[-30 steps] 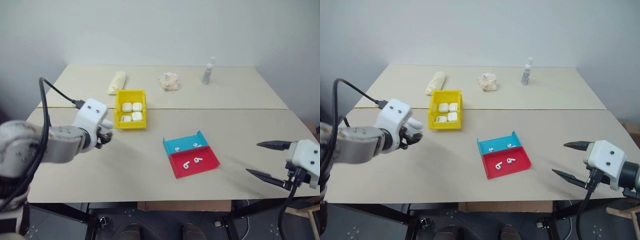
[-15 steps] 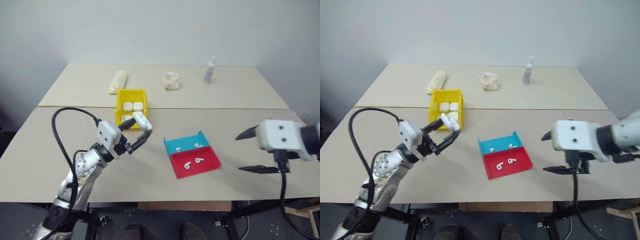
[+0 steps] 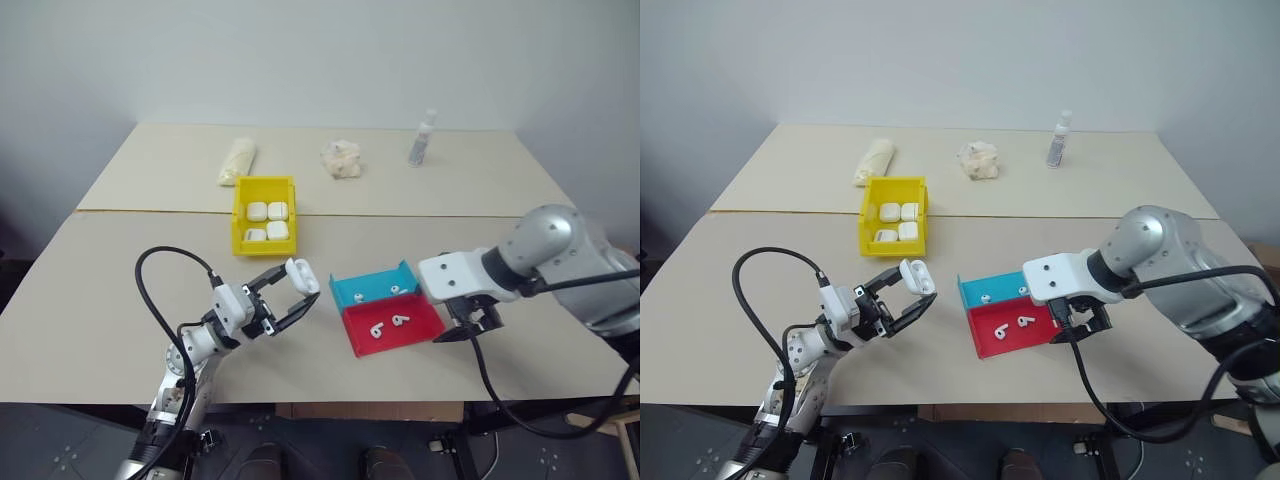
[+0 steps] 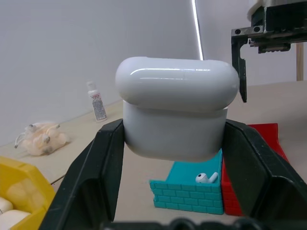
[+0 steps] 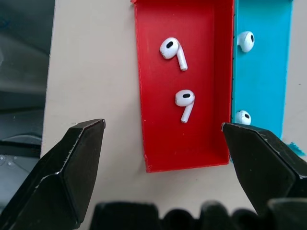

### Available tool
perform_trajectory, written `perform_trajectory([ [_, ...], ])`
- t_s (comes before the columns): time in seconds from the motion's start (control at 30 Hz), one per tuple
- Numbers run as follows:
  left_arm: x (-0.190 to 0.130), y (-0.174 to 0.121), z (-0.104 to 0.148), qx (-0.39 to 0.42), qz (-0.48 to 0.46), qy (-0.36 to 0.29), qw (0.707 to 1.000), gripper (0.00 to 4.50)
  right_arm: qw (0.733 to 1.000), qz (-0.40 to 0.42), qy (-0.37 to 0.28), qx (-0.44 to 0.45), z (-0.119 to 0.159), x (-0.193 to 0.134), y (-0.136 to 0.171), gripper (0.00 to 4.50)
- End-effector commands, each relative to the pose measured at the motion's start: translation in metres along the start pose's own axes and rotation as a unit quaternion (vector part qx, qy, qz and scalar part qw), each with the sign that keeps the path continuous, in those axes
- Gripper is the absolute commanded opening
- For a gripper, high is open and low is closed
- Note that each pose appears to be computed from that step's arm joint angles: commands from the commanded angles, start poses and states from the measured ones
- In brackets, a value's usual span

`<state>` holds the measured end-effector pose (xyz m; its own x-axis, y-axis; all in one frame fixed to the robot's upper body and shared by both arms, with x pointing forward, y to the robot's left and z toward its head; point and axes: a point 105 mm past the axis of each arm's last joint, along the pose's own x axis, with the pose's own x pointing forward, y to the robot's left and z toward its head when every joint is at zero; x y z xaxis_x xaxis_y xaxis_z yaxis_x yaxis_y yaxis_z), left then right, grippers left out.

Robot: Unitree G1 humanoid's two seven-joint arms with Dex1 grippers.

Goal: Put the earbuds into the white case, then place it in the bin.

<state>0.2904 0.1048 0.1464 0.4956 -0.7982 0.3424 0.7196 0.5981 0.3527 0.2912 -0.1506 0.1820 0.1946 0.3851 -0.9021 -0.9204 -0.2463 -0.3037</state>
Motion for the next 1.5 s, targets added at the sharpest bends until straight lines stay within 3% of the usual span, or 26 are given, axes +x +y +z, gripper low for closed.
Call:
perform_trajectory([
  [0.03, -0.003, 0.0, 0.011, 0.005, 0.01, -0.015, 1.0, 2.75, 1.0, 0.006, 0.018, -0.023, 0.0, 0.001, -0.005, 3.96],
  [0.07, -0.006, -0.002, 0.011, 0.003, 0.007, -0.015, 1.0, 2.75, 0.999, 0.006, 0.021, -0.026, 0.0, 0.005, -0.007, 3.7],
  [0.3, -0.008, -0.003, 0.009, -0.001, 0.014, -0.008, 1.0, 2.75, 0.997, 0.005, 0.055, -0.055, -0.006, 0.024, -0.015, 3.7],
  [0.43, -0.007, -0.001, 0.007, -0.007, 0.025, -0.004, 1.0, 2.75, 0.996, -0.004, 0.054, -0.065, -0.003, 0.03, -0.02, 2.44],
  [1.5, -0.011, -0.002, 0.003, 0.003, 0.026, 0.024, 0.999, 2.75, 0.995, -0.014, 0.062, -0.075, -0.005, 0.063, -0.025, 2.44],
])
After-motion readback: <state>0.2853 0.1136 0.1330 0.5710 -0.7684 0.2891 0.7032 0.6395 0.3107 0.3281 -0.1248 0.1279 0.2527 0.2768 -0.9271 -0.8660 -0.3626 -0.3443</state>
